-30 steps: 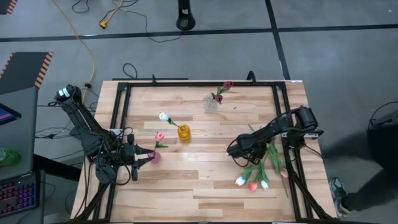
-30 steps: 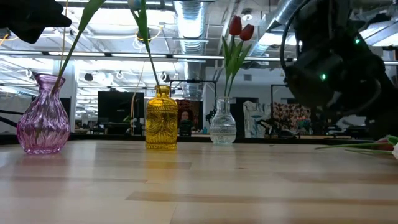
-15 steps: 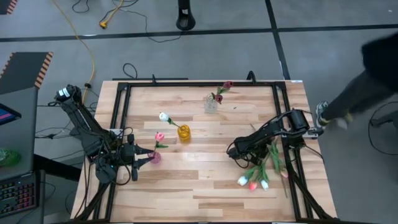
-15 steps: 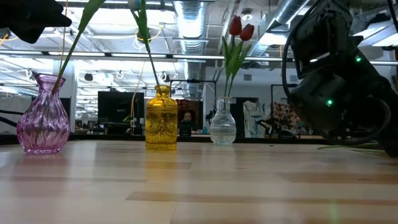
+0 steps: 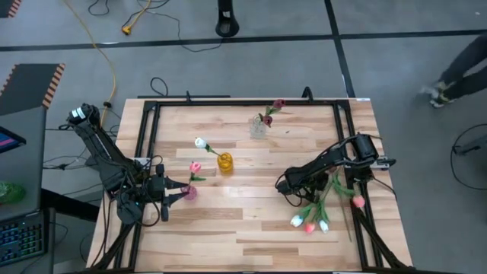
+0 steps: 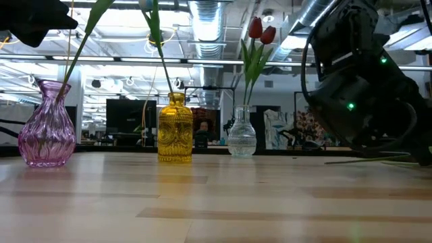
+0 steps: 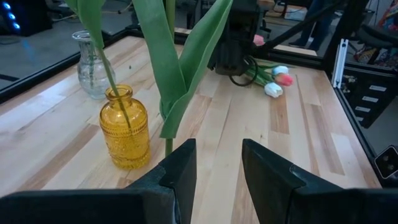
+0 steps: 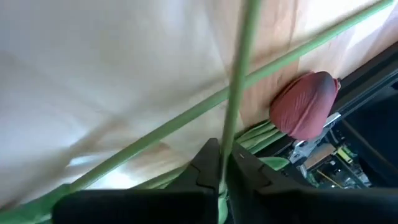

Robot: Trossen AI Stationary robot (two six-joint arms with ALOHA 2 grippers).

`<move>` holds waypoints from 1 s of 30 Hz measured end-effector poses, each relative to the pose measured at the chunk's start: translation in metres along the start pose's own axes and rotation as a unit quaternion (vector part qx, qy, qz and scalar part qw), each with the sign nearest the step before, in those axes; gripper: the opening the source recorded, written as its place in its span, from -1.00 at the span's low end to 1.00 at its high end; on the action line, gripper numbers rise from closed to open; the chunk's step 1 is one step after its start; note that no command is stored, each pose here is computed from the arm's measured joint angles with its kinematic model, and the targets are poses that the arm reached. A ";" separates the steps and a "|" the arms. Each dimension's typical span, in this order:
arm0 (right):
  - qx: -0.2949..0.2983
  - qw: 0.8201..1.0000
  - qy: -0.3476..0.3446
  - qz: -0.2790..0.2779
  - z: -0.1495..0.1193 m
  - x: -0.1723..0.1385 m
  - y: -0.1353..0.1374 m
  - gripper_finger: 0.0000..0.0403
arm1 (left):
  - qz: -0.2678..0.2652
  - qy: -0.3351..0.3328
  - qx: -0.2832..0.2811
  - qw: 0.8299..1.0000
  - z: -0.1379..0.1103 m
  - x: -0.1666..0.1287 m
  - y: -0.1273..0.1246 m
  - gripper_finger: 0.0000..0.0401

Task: Sort flowers into vase by color
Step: Put the pink flower into the purple vase

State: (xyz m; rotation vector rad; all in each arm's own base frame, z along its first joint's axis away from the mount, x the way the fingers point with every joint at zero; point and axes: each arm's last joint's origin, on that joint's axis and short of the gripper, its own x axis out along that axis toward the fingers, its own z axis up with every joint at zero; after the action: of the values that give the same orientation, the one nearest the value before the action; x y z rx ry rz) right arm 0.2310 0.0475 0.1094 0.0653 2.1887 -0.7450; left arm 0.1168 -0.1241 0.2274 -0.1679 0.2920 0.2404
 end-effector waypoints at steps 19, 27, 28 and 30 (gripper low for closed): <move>-0.115 0.990 -0.074 0.042 -0.002 -0.088 -0.001 -0.84 | -0.001 0.000 -0.002 1.000 0.000 0.000 0.000 -0.42; -0.209 0.936 -0.254 0.122 -0.004 -0.150 0.016 -0.80 | -0.001 0.000 -0.001 1.000 0.000 0.000 0.000 -0.42; -0.230 0.922 -0.283 0.130 -0.005 -0.157 0.020 -0.81 | -0.001 0.000 -0.001 1.000 0.000 0.000 0.000 -0.42; -0.282 0.886 -0.342 0.136 -0.006 -0.169 0.029 -0.82 | -0.001 0.000 -0.001 1.000 0.000 0.000 0.000 -0.42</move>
State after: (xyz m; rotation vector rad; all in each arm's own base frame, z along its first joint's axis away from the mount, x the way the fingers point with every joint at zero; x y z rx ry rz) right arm 0.3490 0.1073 0.2193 -0.1641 1.5797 0.0654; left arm 0.1169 -0.1243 0.2277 -0.1707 0.2908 0.2390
